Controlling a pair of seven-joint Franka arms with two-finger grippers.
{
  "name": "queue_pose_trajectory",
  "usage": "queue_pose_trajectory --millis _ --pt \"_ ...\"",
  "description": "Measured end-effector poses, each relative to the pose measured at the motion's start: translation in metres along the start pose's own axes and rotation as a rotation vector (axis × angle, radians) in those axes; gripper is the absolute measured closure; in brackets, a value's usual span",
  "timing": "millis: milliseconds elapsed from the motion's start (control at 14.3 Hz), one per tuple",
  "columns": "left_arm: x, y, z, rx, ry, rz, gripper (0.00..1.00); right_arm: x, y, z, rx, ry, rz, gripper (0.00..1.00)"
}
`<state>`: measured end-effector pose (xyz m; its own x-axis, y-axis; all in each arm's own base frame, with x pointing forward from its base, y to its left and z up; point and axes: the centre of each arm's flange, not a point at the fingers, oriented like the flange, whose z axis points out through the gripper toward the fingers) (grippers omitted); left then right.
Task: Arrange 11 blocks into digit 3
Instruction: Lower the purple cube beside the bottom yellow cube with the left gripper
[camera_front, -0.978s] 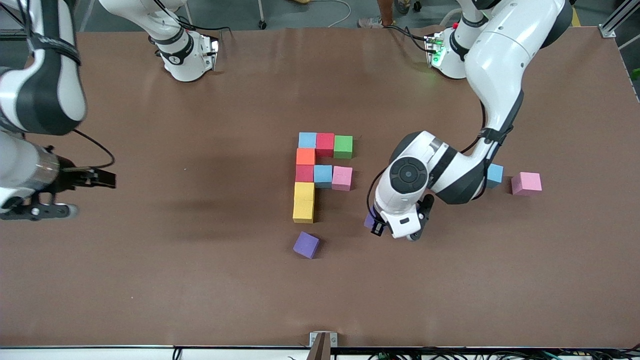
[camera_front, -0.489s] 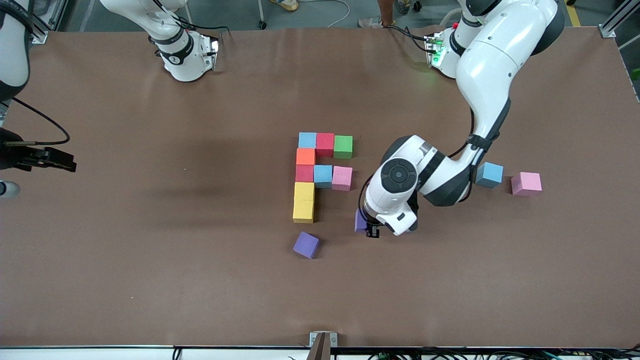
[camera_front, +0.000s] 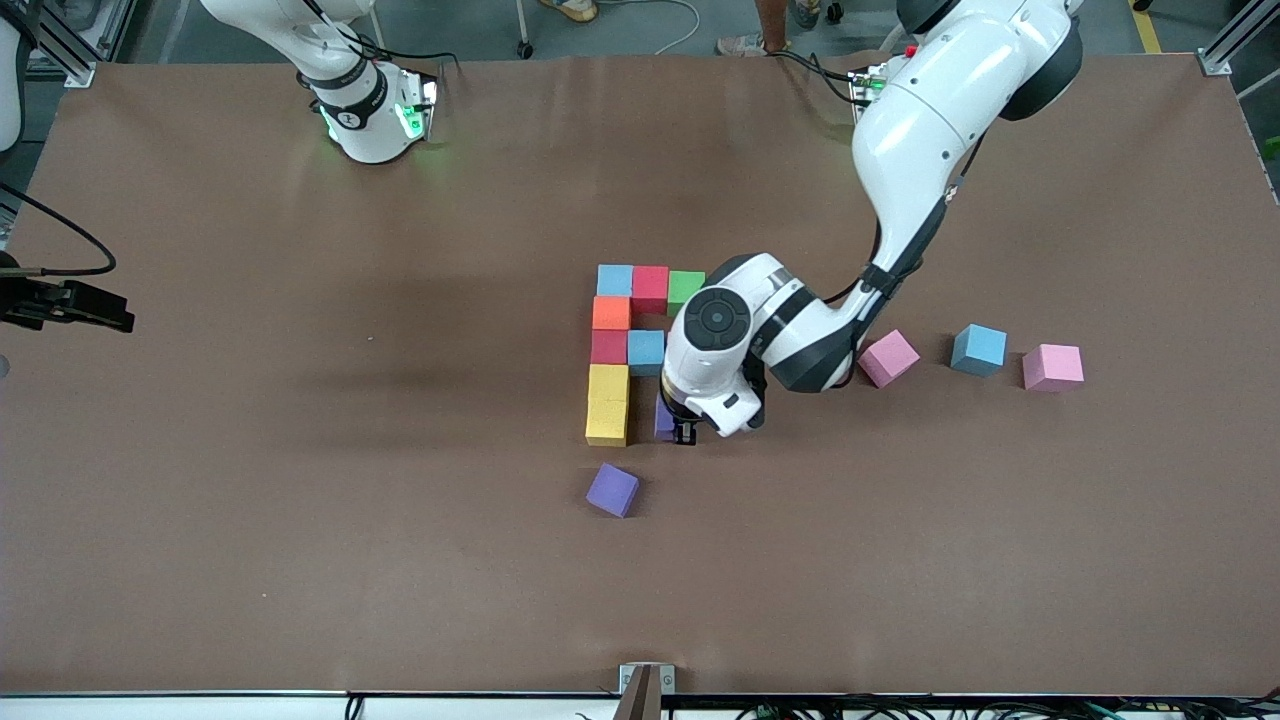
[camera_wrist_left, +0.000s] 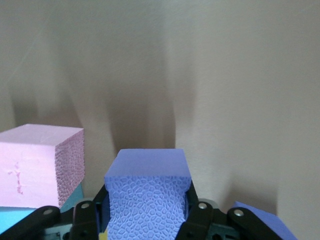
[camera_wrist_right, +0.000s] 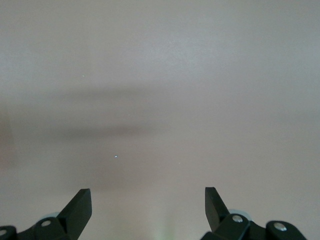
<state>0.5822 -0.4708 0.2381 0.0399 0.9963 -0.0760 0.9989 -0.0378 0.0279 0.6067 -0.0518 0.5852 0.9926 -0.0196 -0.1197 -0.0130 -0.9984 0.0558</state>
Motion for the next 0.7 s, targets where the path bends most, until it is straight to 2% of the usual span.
queue_pose_trajectory --millis 279,489,698 --pt "-0.008 -0.004 0.013 -0.02 -0.012 -0.044 0.42 -0.003 -0.015 0.002 0.007 -0.032 -0.025 0.0" --pt "-0.011 -0.005 0.019 -0.019 -0.019 -0.041 0.42 -0.004 -0.016 0.003 0.029 -0.039 -0.025 0.0" --pt "-0.014 -0.009 0.027 -0.027 0.003 -0.029 0.42 -0.003 -0.018 0.003 0.048 -0.038 -0.027 0.0"
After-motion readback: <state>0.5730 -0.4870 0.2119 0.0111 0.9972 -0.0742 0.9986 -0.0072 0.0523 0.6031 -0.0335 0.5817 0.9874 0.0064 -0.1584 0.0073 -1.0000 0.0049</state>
